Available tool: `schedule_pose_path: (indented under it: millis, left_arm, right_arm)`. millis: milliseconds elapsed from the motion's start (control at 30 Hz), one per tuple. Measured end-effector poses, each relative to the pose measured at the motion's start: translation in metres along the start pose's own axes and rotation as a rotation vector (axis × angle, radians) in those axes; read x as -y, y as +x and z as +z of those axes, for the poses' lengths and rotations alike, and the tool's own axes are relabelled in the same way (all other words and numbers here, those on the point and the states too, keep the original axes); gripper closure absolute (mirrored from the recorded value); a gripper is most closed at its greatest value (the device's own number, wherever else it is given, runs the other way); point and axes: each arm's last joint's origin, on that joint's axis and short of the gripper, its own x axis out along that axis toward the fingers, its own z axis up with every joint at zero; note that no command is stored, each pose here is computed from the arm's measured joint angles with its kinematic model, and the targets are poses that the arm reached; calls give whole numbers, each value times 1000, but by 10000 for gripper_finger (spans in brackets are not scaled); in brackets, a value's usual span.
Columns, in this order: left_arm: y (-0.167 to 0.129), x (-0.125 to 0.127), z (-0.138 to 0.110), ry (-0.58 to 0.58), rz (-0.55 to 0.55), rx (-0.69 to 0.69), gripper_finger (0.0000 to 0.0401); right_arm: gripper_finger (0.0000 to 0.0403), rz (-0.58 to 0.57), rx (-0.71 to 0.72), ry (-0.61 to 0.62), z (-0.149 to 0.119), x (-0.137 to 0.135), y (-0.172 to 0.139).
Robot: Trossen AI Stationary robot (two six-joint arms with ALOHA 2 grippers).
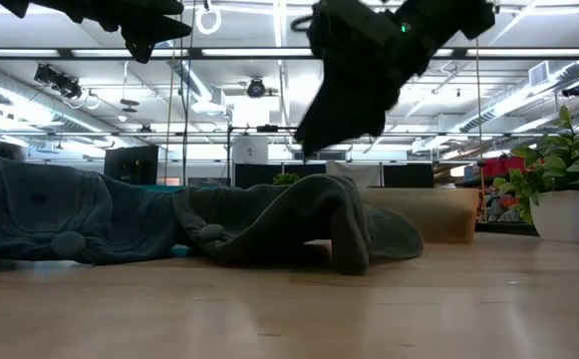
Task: Pick & Place hat
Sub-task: Put the right gray cap into the orange bin
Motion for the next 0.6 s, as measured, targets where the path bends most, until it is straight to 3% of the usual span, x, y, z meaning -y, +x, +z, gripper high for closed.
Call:
schedule_pose_path:
  millis: [600]
  left_arm:
    - [0, 0, 0, 1, 0, -1, 222]
  right_arm:
    - [236, -121, -109, -66, -31, -1, 37]
